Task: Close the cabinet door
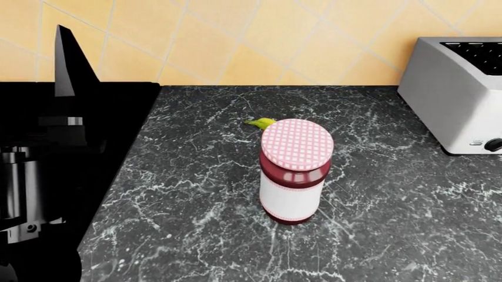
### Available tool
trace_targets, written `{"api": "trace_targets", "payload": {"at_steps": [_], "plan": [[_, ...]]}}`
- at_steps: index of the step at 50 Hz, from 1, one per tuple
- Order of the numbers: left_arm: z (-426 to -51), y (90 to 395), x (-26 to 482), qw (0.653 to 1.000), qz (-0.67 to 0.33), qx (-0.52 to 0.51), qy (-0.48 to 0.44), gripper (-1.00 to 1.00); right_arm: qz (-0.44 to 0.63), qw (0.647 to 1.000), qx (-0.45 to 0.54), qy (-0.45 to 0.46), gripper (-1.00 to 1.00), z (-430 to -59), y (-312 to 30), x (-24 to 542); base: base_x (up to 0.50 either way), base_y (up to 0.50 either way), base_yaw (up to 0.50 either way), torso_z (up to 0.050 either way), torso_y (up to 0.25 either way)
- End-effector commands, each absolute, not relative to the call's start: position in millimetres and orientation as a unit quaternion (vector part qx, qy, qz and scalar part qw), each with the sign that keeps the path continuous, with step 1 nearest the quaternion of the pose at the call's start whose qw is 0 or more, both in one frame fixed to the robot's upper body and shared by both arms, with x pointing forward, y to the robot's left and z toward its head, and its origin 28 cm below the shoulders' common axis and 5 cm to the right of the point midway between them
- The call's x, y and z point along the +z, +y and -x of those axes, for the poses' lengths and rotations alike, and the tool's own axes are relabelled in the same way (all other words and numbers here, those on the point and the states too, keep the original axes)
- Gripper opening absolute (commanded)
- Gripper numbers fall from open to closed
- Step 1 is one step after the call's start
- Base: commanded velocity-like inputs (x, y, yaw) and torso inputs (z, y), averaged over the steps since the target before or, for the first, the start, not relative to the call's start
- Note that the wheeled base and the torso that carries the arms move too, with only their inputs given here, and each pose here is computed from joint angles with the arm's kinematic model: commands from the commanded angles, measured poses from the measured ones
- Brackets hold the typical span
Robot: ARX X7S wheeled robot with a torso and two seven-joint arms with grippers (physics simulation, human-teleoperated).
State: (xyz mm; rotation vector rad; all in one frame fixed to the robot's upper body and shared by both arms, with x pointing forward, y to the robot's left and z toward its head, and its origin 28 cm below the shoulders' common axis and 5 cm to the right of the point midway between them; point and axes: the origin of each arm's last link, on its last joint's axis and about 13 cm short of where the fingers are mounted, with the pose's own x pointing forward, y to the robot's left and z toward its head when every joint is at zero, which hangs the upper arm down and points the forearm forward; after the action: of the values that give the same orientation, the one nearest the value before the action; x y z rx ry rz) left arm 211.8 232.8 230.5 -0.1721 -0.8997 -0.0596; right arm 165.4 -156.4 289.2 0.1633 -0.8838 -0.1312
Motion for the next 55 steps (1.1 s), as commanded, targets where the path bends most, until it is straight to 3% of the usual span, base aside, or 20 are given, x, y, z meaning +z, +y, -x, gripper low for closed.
{"api": "trace_targets", "payload": {"at_steps": [1, 11, 23, 40, 47, 55], "plan": [[-212.0, 232.7, 230.2, 0.897, 0.085, -0.03, -0.433, 1.0, -0.156, 0.889, -0.082, -0.424, 1.0, -163.6, -172.9, 308.4, 0.0, 0.0, 0.0, 0.0, 0.0], [-212.7, 232.6, 229.9, 0.897, 0.084, -0.03, -0.433, 1.0, -0.178, 0.875, -0.085, -0.442, 1.0, -162.8, -174.9, 329.9, 0.0, 0.0, 0.0, 0.0, 0.0], [-214.8, 232.1, 228.1, 0.899, 0.084, -0.031, -0.428, 1.0, -0.097, 0.876, -0.052, -0.469, 1.0, -172.3, -162.8, 387.8, 0.0, 0.0, 0.0, 0.0, 0.0], [-216.0, 231.0, 225.8, 0.902, 0.081, -0.035, -0.423, 1.0, 0.035, 0.876, -0.051, -0.478, 1.0, -210.6, -145.5, 460.3, 0.0, 0.0, 0.0, 0.002, 0.0], [-216.0, 231.1, 225.3, 0.902, 0.08, -0.037, -0.423, 1.0, 0.1, 0.883, -0.073, -0.452, 1.0, -242.9, -146.9, 473.6, 0.0, 0.0, 0.0, 0.003, 0.0], [-214.8, 230.5, 224.8, 0.902, 0.079, -0.04, -0.422, 1.0, 0.133, 0.884, -0.07, -0.442, 1.0, -253.4, -143.0, 473.0, 0.0, 0.0, 0.0, 0.003, 0.0]]}}
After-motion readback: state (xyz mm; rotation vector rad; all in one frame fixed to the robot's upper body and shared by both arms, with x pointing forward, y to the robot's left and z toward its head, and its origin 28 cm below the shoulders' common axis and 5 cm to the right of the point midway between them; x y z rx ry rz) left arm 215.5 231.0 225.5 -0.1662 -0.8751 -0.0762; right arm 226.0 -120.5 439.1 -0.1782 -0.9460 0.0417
